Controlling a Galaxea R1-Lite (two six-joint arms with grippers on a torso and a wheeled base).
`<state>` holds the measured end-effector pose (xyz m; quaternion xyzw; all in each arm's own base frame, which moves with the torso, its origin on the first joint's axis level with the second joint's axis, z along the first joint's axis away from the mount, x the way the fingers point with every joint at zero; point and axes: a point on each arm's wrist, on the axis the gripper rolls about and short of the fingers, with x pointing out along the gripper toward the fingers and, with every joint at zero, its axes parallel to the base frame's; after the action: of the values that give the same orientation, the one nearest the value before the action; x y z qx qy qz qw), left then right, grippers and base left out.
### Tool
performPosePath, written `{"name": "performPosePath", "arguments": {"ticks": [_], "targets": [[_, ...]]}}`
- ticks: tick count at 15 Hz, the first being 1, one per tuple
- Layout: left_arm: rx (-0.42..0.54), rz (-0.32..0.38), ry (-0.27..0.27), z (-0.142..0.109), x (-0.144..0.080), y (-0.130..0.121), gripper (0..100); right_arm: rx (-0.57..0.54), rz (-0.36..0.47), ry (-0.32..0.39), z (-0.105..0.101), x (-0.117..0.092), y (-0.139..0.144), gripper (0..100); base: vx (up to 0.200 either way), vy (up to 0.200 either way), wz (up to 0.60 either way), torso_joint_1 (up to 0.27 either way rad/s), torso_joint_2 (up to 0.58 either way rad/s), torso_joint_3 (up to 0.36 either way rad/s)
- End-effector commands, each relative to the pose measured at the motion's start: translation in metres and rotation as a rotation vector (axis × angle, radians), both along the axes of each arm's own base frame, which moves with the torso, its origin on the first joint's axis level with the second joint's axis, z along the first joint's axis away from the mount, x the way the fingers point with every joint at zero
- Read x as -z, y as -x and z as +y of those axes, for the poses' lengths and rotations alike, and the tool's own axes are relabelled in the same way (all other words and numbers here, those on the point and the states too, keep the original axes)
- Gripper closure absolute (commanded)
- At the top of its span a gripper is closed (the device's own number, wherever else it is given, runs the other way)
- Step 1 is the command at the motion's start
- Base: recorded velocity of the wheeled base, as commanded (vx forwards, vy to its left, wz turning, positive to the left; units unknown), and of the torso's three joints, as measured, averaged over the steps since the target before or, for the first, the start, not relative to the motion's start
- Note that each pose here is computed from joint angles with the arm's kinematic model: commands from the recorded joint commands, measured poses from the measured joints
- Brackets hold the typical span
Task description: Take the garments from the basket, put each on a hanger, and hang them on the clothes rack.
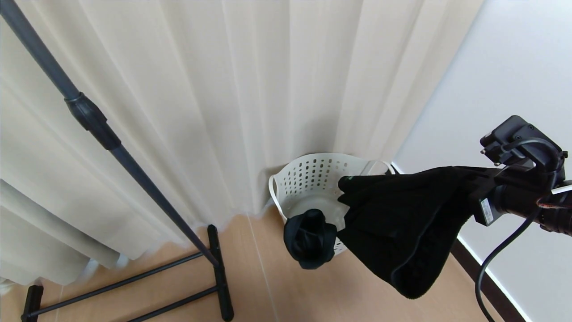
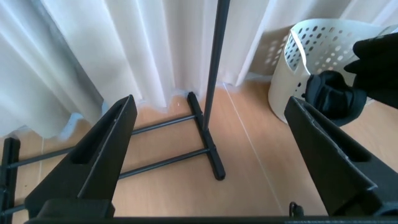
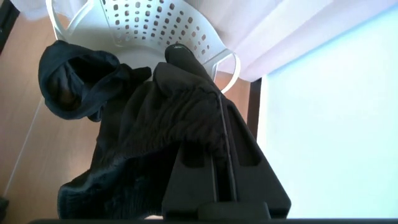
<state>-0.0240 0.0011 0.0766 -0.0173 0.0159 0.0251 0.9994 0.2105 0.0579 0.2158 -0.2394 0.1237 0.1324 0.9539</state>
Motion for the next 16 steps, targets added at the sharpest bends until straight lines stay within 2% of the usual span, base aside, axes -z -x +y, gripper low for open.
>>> {"name": "performPosePath", "arguments": {"ticks": [1,7,16], "targets": [[-0.001,-0.001,0.0,0.0001,-0.0001,0.0,0,-0.001,0.002,0.0,0.0002,0.0009,-0.0014,100,0.0,0.0,0.0,-0.002,0.0,0.193],[-0.003,0.001,0.001,0.0,0.0003,-0.0001,0,0.0,0.015,0.005,0.0009,0.0025,-0.0051,100,0.0,0.0,0.0,0.007,-0.04,0.164],[-0.001,0.001,0.0,0.0,0.0003,-0.0001,0,0.012,0.021,0.007,-0.0001,0.0045,-0.0106,100,0.0,0.0,0.0,0.095,-0.42,-0.23]]}}
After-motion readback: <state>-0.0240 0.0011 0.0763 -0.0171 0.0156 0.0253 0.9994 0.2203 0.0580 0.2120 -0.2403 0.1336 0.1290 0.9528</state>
